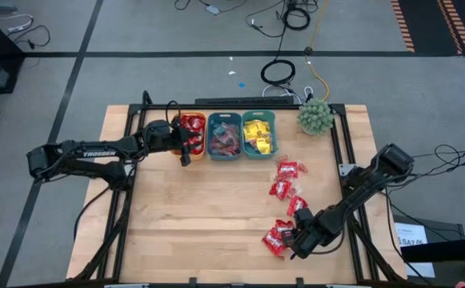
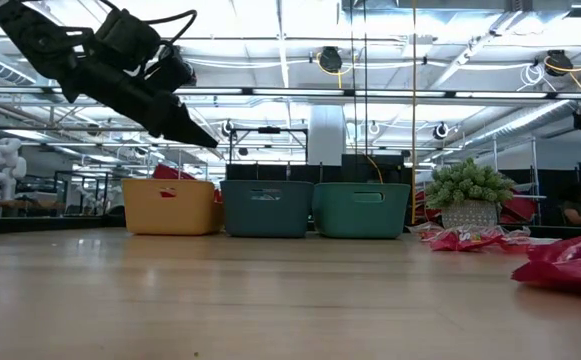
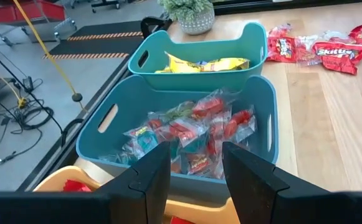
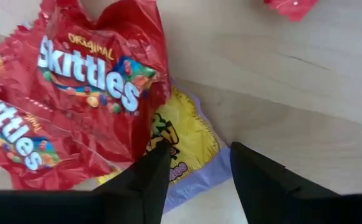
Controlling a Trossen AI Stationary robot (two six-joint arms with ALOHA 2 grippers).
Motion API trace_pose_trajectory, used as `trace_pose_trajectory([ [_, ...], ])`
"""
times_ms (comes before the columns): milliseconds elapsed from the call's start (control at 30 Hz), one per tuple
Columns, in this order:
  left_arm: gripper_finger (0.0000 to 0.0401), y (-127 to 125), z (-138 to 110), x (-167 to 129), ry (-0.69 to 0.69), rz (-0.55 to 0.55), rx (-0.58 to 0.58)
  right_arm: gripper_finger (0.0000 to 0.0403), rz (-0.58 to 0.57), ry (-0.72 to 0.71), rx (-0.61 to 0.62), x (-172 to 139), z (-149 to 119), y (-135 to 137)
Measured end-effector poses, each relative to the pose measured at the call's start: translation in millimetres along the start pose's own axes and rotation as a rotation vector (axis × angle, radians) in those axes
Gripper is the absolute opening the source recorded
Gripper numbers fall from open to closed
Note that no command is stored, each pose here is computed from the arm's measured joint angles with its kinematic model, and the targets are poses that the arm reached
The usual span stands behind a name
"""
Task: Sort candy
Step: Put the yellow candy into the green bin
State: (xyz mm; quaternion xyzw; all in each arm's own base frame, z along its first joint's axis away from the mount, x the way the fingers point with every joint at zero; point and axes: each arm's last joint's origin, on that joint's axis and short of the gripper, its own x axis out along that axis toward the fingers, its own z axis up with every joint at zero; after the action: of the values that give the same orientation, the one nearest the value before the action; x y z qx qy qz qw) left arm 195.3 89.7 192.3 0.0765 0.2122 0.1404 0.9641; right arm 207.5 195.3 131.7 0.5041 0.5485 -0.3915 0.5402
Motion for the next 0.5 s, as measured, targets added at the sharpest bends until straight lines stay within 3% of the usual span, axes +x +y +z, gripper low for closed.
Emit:
trace_pose_trajectory([
  [100,0.0155,0,0,0,0.000,0.000,0.000,0.0131,-0.027,0.022,0.008,5,-1,1],
  [267,0.0155,0,0,0,0.000,0.000,0.000,0.0022,-0.027,0.041,0.019,-5,0,-3],
  [500,0.0155,0,0,0,-0.003,0.001,0.000,0.0004,-0.057,0.087,0.055,-47,5,-16],
])
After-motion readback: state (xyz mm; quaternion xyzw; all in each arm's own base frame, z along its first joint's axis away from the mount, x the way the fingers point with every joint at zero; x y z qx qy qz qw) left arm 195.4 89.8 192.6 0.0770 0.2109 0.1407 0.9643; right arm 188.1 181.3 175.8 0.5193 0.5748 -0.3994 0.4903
